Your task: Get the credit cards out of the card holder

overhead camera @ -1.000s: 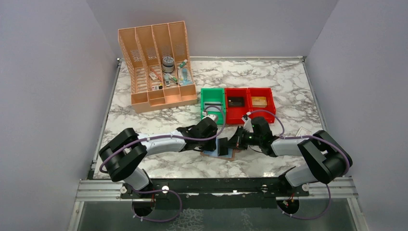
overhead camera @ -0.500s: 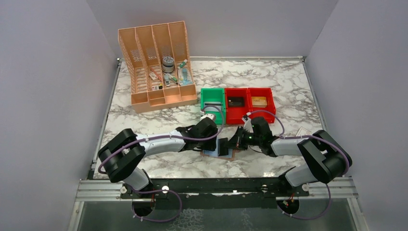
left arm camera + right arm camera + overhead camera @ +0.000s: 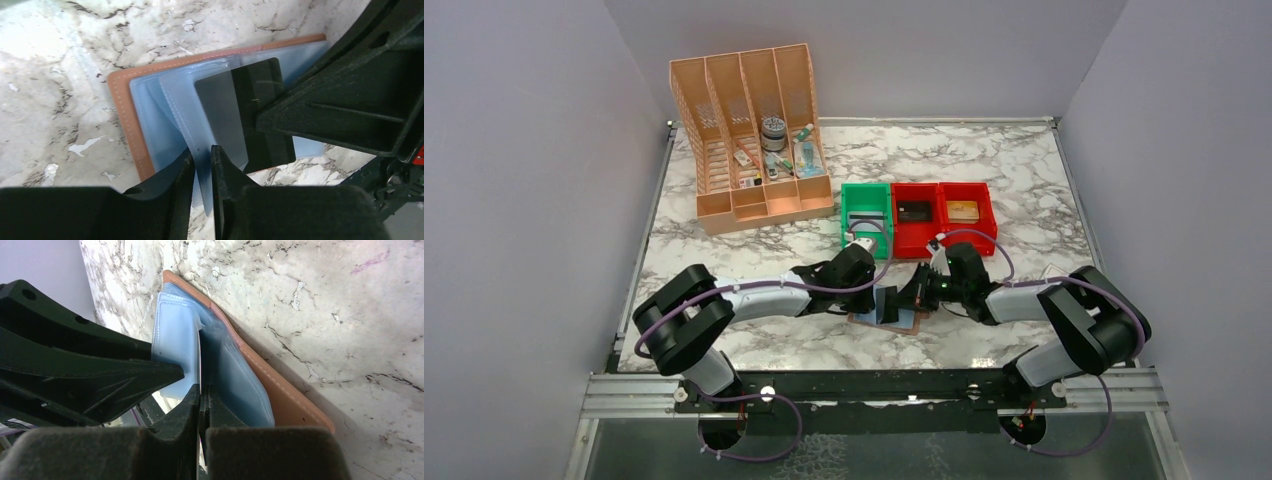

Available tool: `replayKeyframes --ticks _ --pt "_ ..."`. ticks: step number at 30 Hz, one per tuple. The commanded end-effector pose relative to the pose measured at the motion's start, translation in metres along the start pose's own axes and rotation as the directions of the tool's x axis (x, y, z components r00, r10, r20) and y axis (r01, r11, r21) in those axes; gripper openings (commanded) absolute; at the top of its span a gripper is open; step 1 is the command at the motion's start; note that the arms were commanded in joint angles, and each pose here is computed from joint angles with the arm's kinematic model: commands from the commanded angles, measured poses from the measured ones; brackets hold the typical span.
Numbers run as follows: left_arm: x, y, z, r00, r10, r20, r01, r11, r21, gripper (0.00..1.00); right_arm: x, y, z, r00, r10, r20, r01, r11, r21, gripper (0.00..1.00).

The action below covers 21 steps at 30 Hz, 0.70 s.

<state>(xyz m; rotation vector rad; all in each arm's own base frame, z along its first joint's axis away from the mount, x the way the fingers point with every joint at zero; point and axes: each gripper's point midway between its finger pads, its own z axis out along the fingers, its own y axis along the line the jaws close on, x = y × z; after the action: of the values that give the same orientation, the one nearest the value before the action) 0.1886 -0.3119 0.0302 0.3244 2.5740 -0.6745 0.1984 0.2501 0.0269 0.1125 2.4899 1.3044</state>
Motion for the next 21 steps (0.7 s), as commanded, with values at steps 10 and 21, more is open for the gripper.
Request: replayKeyframes --ticks 10,21 --pt "0.007 -0.03 -0.003 0.999 -0.025 -0.037 0.03 0.989 0.148 0.0 0.006 -0.013 0.0 1.0 -0.002 0.0 0.002 0.999 0.041 0.01" --pt "0.002 0.002 -0.01 1.0 0.001 -0.009 -0.001 1.0 -0.027 0.0 -0.005 -0.012 -0.006 0.999 -0.044 0.028 0.041 0.995 0.092 0.08"
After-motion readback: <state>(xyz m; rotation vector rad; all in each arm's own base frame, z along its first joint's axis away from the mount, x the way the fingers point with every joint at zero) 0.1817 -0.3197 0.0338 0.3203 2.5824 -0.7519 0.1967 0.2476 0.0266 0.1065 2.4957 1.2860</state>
